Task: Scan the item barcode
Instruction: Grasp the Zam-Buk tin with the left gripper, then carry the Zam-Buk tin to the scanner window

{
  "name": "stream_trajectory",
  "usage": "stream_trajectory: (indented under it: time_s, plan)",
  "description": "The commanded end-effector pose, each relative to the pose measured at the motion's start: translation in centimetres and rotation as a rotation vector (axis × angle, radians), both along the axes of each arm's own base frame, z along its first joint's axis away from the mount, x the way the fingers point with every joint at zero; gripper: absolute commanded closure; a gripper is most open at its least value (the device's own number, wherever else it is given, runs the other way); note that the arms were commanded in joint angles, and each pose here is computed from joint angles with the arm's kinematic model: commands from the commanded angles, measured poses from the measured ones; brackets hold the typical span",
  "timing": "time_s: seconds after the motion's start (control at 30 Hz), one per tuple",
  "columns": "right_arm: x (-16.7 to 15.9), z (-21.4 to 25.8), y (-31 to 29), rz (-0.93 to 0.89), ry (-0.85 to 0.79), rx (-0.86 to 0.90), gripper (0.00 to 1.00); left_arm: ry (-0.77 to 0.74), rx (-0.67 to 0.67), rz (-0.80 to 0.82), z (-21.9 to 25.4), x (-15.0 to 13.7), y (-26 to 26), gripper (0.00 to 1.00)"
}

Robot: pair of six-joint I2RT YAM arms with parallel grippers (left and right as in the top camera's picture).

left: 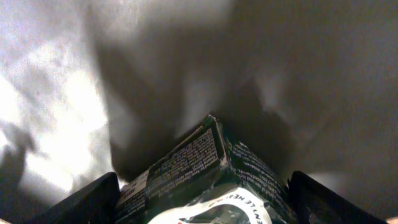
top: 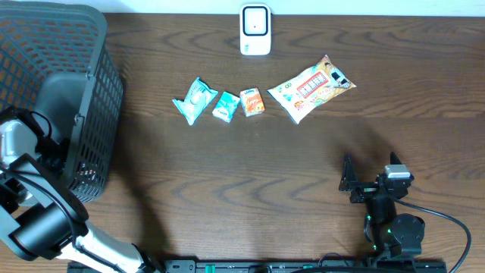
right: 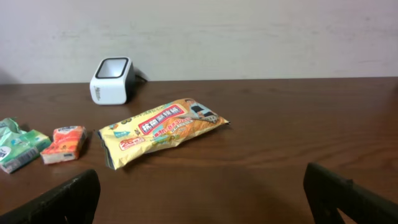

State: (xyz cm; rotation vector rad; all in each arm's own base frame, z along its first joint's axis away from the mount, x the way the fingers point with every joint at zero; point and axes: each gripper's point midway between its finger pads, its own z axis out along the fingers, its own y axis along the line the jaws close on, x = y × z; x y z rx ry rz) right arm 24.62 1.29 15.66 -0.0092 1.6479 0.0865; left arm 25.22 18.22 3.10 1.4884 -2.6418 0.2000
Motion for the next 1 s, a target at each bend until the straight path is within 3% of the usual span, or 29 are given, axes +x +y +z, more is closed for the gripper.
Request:
stream_trajectory:
  time_s: [0.0,0.43,0.73,0.97]
  plan:
    - [0.0,-0.1,-0.3,-0.012,0.004,0.009,0.01,-0.036,0.008,0.002,1.3,1.4,0.8,0.21]
    - [0.0,-0.1,-0.3,-0.012,0.004,0.01,0.01,-0.163,0.11,0.0,9.9,4.2,3.1,0.22]
    - [0.0,-0.1,-0.3,-0.012,0.004,0.01,0.01,-0.488,0.218,-0.018,21.2,6.1,2.0,0.21]
    - [0.0,-0.1,-0.3,-0.012,0.004,0.01,0.01,-0.732,0.36,0.029,29.7,4.6,0.2,0.21]
